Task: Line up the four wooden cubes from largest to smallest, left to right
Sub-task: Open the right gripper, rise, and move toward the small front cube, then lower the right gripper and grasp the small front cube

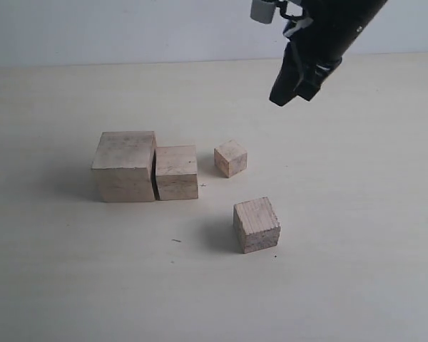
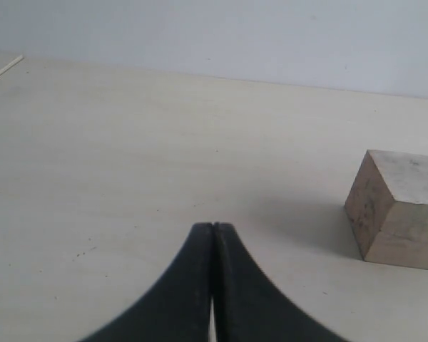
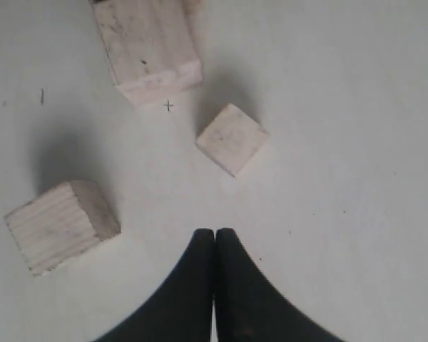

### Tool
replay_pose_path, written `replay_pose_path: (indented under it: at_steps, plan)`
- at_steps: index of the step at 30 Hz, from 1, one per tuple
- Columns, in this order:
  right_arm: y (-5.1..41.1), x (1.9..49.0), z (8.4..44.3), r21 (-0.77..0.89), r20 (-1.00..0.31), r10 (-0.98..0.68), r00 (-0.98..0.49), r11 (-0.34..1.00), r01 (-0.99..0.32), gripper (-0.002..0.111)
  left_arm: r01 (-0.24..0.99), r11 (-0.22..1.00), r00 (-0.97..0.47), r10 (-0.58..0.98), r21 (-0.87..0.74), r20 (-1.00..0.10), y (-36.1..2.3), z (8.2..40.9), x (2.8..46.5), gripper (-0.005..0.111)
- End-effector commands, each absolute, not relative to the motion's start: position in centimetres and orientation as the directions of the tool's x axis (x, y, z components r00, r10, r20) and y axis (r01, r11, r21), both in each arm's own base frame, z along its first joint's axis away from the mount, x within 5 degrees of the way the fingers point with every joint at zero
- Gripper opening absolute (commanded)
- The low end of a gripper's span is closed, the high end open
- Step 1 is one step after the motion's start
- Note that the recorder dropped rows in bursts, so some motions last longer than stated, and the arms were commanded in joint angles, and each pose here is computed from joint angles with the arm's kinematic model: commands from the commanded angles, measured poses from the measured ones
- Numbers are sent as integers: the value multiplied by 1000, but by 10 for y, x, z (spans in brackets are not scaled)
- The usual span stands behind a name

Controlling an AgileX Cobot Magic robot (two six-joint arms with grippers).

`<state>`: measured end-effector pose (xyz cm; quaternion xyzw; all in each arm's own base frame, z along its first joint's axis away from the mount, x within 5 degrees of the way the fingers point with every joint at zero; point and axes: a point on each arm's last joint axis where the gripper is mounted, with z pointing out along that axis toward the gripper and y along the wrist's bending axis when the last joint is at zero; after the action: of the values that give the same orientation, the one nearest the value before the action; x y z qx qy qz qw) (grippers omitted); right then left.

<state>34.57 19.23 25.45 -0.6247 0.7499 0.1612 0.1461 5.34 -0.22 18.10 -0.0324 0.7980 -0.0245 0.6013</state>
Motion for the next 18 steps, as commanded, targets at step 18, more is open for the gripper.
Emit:
replay_pose_path:
  at_steps: [18]
  plan:
    - [196,313,204,151,-552,-833,-29,-66,-986,0,-18,997,-263,-77,-75,-962,-2,181,53,0]
